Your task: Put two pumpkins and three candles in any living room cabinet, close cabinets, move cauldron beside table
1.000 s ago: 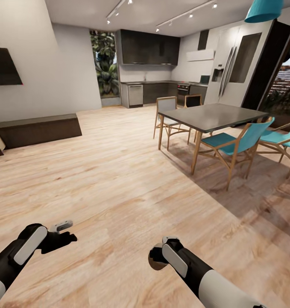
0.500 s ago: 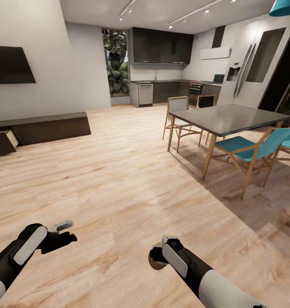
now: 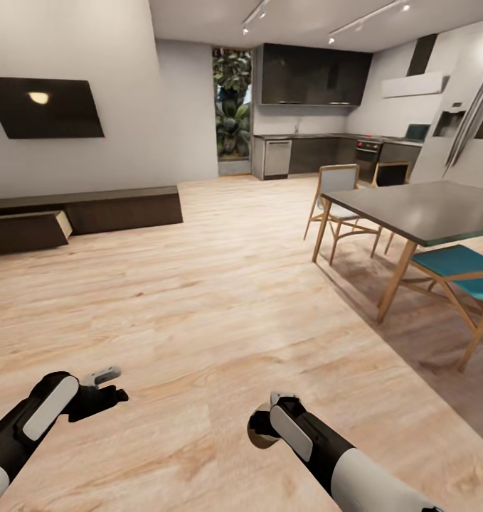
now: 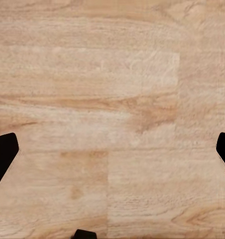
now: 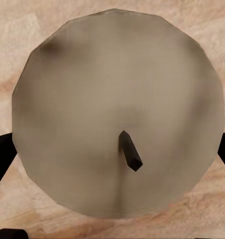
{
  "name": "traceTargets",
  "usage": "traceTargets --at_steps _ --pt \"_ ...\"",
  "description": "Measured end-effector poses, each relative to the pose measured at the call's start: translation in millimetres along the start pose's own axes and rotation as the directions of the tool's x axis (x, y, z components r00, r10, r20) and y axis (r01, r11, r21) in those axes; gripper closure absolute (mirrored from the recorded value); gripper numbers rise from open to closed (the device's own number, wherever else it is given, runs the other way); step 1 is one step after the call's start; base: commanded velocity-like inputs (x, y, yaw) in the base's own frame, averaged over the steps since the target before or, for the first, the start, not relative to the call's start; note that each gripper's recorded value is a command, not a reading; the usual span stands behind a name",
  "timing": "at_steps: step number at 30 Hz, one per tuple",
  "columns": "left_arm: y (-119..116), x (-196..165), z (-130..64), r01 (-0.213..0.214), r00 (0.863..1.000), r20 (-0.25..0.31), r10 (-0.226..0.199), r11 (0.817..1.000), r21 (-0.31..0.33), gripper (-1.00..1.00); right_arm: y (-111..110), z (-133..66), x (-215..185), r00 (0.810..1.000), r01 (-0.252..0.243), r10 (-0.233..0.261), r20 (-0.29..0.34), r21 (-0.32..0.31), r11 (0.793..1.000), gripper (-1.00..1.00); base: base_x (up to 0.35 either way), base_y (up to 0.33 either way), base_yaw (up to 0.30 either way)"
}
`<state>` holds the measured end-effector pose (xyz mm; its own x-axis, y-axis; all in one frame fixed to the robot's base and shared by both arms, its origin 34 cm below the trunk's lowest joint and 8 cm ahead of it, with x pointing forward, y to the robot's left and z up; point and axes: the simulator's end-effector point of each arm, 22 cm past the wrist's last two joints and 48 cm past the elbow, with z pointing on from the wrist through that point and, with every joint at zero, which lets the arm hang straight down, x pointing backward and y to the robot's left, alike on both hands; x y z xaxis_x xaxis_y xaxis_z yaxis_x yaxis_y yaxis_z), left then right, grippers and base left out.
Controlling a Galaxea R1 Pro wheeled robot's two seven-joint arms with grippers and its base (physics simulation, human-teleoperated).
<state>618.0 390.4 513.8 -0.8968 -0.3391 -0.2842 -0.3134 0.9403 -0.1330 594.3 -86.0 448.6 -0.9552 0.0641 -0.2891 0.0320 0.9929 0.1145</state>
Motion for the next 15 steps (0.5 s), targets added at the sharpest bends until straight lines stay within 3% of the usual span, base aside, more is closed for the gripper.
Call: traceTargets --at_steps 6,15 --pt "0.5 0.1 0.0 0.000 1.000 0.000 0.000 1.000 -0.001 -1.00 1.3 -0.2 -0.3 1.000 0.000 0.000 0.001 -0.005 1.000 1.00 0.330 0.000 0.244" --pt "-0.2 0.1 0.2 0.000 1.000 0.000 0.000 1.000 0.000 -1.00 0.2 -0.1 -0.5 1.000 0.002 -0.002 0.002 -0.003 1.000 1.00 0.330 0.000 0.027"
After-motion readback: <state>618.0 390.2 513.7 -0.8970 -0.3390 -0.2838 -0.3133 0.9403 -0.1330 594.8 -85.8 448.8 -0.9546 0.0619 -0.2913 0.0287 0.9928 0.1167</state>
